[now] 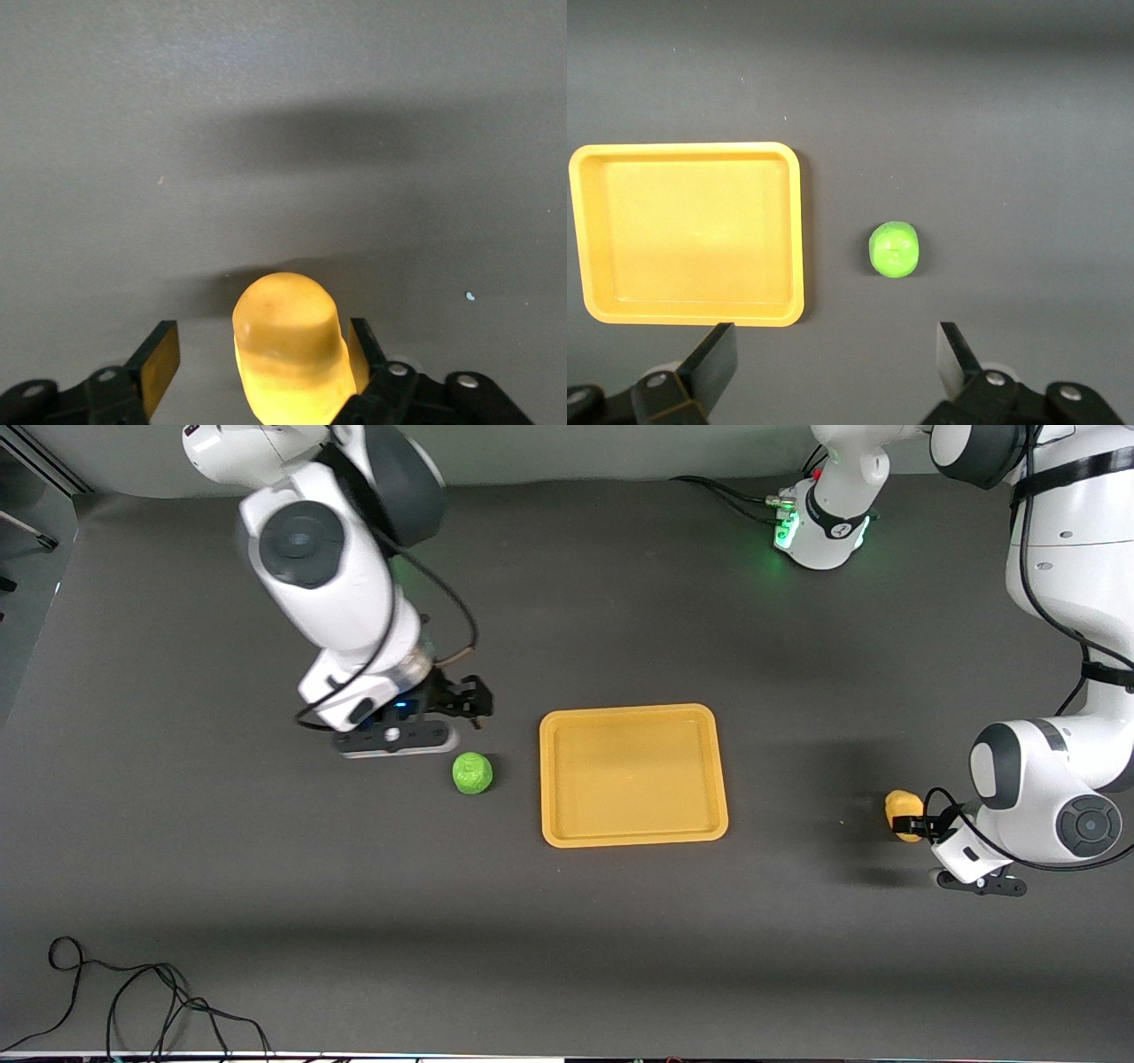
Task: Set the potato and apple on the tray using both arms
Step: 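Reach the right gripper to the apple while the left gripper reaches the potato, then grasp the green apple with the right gripper while the left gripper grasps the potato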
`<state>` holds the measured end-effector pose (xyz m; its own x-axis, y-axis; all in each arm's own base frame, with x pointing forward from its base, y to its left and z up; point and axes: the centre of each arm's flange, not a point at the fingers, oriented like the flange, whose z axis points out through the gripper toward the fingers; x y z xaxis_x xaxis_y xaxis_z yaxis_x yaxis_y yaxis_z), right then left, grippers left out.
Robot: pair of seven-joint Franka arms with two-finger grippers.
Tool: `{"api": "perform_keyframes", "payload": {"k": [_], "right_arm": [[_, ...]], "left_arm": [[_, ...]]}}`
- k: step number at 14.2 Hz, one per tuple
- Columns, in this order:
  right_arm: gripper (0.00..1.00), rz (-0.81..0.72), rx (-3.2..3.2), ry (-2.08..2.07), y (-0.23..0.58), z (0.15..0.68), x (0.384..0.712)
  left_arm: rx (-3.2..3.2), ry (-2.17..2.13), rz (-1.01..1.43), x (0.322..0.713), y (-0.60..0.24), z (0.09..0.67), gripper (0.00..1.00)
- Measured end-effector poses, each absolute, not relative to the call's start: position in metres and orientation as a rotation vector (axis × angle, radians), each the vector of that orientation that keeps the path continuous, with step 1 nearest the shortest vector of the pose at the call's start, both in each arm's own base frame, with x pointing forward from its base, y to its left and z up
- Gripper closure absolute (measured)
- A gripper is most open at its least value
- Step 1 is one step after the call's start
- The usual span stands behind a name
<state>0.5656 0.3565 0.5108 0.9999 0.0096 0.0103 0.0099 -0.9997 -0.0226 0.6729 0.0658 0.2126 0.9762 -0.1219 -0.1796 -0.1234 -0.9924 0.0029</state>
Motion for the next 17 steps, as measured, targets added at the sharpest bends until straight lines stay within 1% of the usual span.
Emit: {"api": "perform_keyframes", "payload": {"k": [1,2,3,4,5,6,8,11,12,14,17], "right_arm": [[0.00,-0.003,-3.127,-0.001,0.352,0.505,0.569],[0.00,0.012,-3.136,0.022,0.344,0.500,0.574],[0.00,0.032,-3.145,0.043,0.335,0.493,0.577],[0.00,0.057,-3.155,0.057,0.329,0.485,0.579],[0.00,0.076,-3.161,0.064,0.326,0.474,0.578],[0.00,0.082,-3.163,0.067,0.324,0.461,0.577],[0.00,0.052,-3.155,0.076,0.320,0.427,0.576],[0.00,-0.043,-3.122,0.077,0.314,0.358,0.565],[0.00,-0.072,-3.112,0.075,0.311,0.334,0.559],[0.00,-0.081,-3.110,0.071,0.306,0.290,0.546],[0.00,-0.070,-3.118,0.049,0.310,0.247,0.537]], "left_arm": [[-3.116,0.209,0.290,0.672,0.065,0.210,0.26],[-3.117,0.213,0.309,0.670,0.065,0.208,0.26],[-3.118,0.215,0.344,0.667,0.064,0.204,0.35],[-3.118,0.219,0.381,0.664,0.064,0.200,0.41],[-3.119,0.217,0.408,0.662,0.063,0.199,0.41],[-3.126,0.212,0.415,0.662,0.063,0.201,0.49],[-3.157,0.195,0.411,0.667,0.058,0.212,0.49],[-3.247,0.193,0.425,0.680,0.021,0.265,0.49],[-3.262,0.199,0.431,0.681,-0.003,0.284,0.49],[-3.257,0.188,0.436,0.677,-0.067,0.310,0.49],[-3.201,0.212,0.482,0.650,-0.188,0.308,0.49]]}}
